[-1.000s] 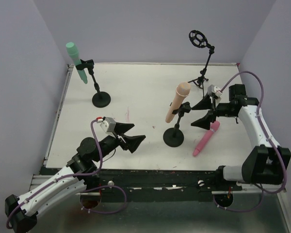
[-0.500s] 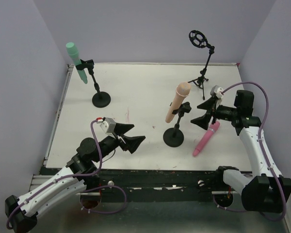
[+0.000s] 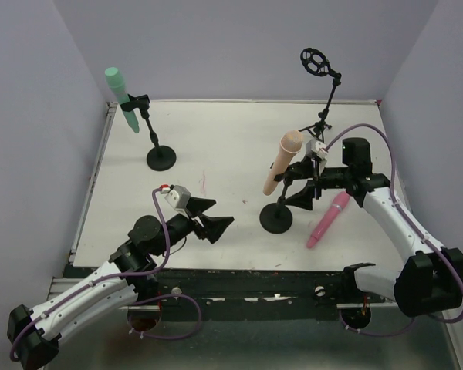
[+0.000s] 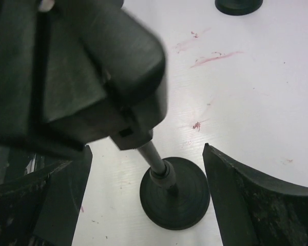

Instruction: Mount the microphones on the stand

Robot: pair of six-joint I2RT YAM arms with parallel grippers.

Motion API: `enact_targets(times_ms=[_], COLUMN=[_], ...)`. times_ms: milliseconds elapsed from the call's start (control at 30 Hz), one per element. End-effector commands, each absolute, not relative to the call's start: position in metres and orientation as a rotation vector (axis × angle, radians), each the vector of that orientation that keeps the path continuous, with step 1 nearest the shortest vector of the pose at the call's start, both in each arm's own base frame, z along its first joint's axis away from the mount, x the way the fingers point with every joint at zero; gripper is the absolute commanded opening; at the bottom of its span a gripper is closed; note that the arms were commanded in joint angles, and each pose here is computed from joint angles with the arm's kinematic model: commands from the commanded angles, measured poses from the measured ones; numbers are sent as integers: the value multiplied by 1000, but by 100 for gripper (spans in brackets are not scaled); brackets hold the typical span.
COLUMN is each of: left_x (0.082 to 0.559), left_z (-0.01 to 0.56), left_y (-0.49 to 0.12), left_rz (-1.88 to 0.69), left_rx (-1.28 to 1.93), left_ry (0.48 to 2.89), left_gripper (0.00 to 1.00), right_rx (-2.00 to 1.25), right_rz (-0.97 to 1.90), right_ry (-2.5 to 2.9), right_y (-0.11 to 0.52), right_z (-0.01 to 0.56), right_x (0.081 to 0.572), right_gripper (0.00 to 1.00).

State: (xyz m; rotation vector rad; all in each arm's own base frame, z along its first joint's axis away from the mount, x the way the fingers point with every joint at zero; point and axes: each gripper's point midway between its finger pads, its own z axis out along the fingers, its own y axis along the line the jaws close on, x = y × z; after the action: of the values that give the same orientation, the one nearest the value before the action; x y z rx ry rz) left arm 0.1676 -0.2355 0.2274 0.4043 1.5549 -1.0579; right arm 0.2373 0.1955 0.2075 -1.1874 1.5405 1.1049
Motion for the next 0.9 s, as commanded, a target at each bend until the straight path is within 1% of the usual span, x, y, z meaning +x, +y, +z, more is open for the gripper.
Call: enact_targets(times_ms=[0,100,267,333,467,500,600,667,700,800,867], left_x=[165,165,165,165,166,165,160,158,157,155,155], left_z=[231,229,230,229,225,225,222,218,217,212,209], left_y=[-238,-237,-235,-236,-239,-241,-247,-251,-252,-255,-257], left_rz=[-1101,-1090,-1080,-1083,-1084,-1089,-1121,-1140,-1145,-1159,-1156], left_rx=[391,398,399,402,416,428,470,490,494,522,537], left_ry=[1550,1555,1542,1536,1547,1543,1526,1519,1517,1507,1491], left_gripper=[99,99,99,99,99,99,98,98,98,97,97], right_rx=[-1208,-1184,-1188,-1189,-1198,-1197,-1196,-1200,-1199,-1195,-1202], right_rz=[1090,1126,1173,1184,1197,1195,1184,1192,1197,1225,1244], right_ry=[1431,1429,1432,1435,1428,1432,1443,1444,1443,1434,1420], right_y=[210,214,214,214,214,213,212,212,212,213,214], right_z=[239,245,232,228,225,224,218,213,210,204,204], right_x=[257,262,250,245,242,242,244,243,242,237,233], right_gripper=[95,89,86,83,72,71,54,47,41,30,20])
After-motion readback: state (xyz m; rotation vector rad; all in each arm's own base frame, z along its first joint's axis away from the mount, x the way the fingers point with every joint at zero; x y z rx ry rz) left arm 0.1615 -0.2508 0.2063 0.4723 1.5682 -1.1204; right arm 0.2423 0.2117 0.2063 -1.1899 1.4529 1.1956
